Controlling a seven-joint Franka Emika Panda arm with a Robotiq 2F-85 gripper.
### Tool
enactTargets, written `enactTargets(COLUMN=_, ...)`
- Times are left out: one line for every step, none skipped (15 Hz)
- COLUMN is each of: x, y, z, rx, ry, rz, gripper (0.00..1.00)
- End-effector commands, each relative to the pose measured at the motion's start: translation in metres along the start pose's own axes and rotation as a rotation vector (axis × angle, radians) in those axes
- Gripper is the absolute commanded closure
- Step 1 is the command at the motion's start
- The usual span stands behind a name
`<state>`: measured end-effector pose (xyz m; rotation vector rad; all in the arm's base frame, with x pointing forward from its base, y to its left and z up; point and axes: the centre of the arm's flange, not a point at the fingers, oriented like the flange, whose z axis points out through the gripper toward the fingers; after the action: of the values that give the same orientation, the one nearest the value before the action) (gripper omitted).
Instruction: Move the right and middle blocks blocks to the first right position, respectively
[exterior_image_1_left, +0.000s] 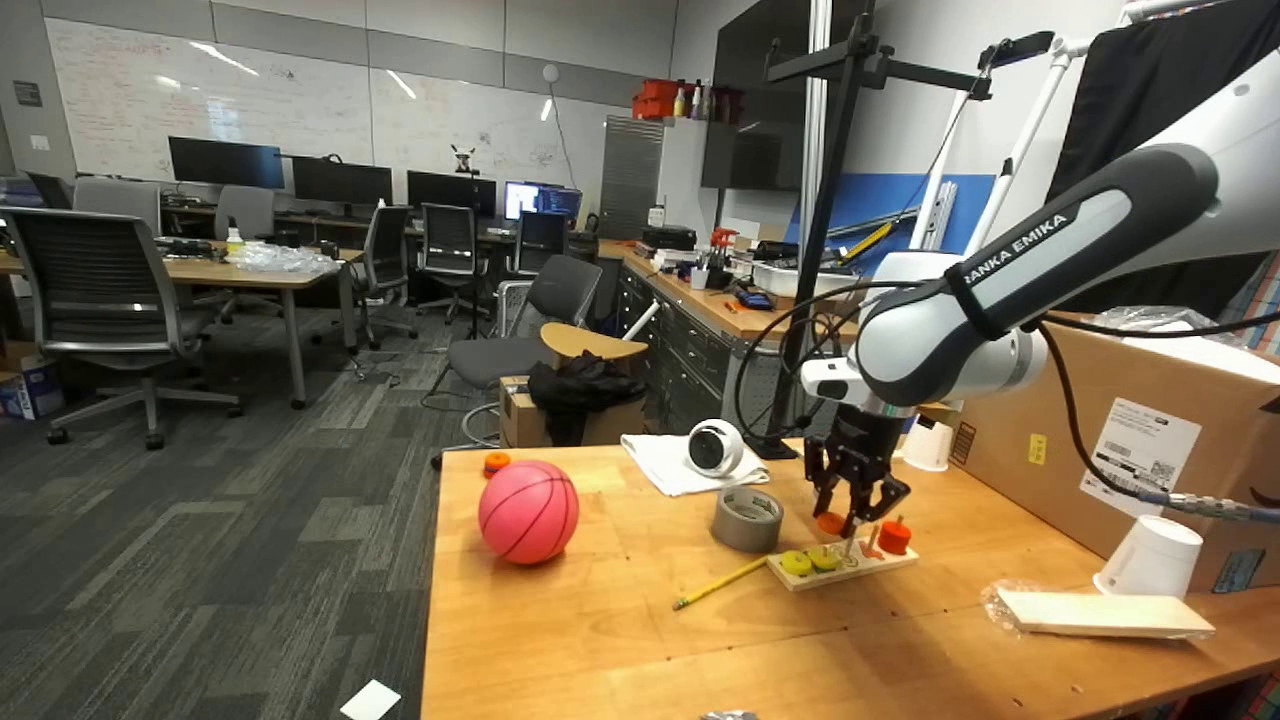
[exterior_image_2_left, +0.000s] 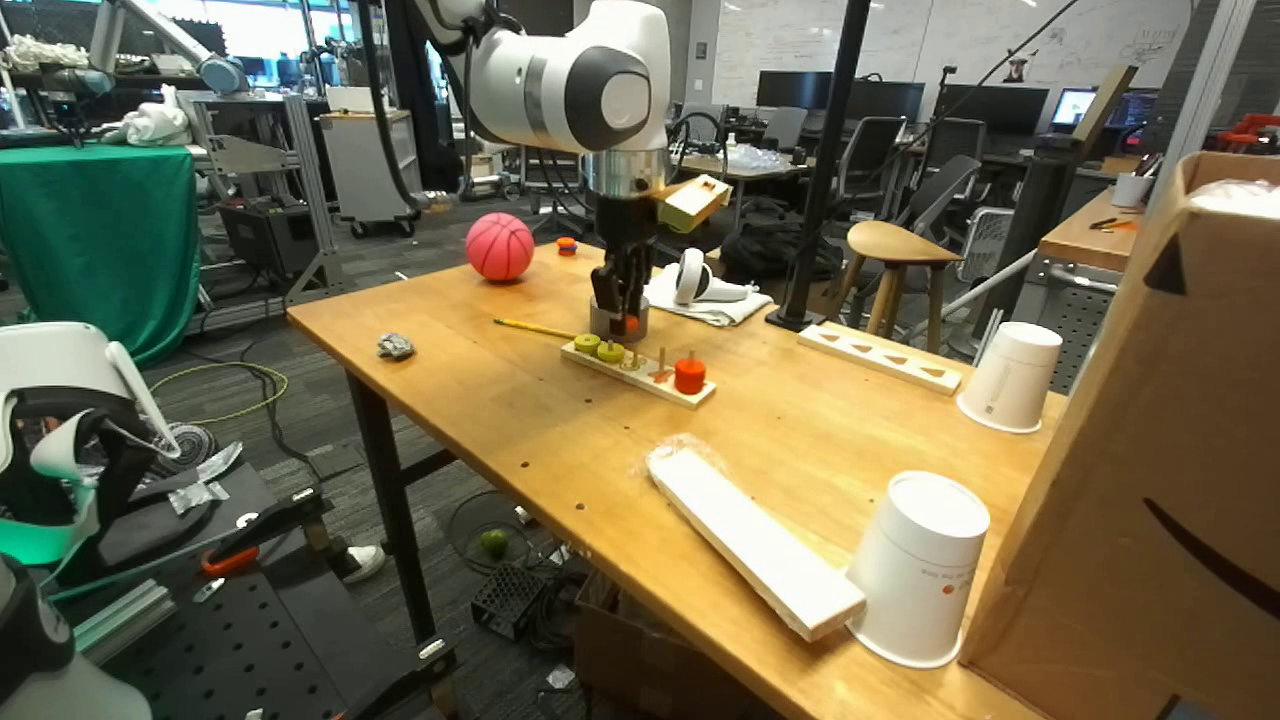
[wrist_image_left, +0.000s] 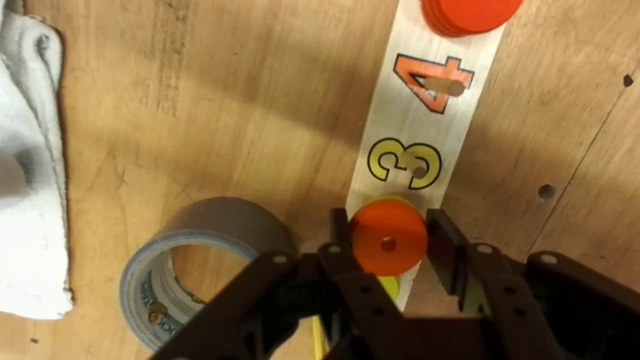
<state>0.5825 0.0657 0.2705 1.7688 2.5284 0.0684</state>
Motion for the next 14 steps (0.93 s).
enactTargets(x=-0.018, y=-0.004, z=-0.025, rx=-0.021, ry=-0.050, rz=0.024, gripper=0.78)
enactTargets(x=-0.024, y=-0.005, z=-0.028, rx=-0.025, ry=-0.057, rz=0.033, gripper=0.78)
enactTargets(x=-0.031, y=-0.006, z=-0.031, rx=-0.028, ry=-0.066, rz=0.040, gripper=0.78)
enactTargets(x=-0.037, y=-0.007, z=-0.034, rx=-0.032, ry=-0.076, rz=0.047, gripper=0.78)
enactTargets(x=-0.043, y=-0.009, z=-0.037, rx=-0.036, ry=-0.083, rz=0.054, gripper=0.78)
enactTargets(x=-0.049, y=-0.011, z=-0.040, rx=-0.039, ry=-0.090, rz=0.062, gripper=0.78)
enactTargets(x=-0.054, y=-0.013, z=-0.041, rx=-0.041, ry=-0.094, rz=0.069, gripper=0.78)
enactTargets(x=-0.059, y=-0.015, z=-0.042, rx=-0.042, ry=-0.098, rz=0.078, gripper=0.78)
enactTargets(x=-0.064, y=-0.018, z=-0.042, rx=-0.042, ry=-0.099, rz=0.086, gripper=0.78)
enactTargets(x=-0.068, y=-0.020, z=-0.042, rx=-0.042, ry=-0.101, rz=0.094, gripper=0.78)
enactTargets(x=-0.072, y=-0.023, z=-0.041, rx=-0.041, ry=-0.100, rz=0.102, gripper=0.78)
enactTargets(x=-0.075, y=-0.025, z=-0.040, rx=-0.040, ry=-0.099, rz=0.108, gripper=0.78)
enactTargets(x=-0.078, y=-0.027, z=-0.038, rx=-0.037, ry=-0.098, rz=0.115, gripper=0.78)
enactTargets(x=-0.082, y=-0.029, z=-0.036, rx=-0.034, ry=-0.096, rz=0.120, gripper=0.78)
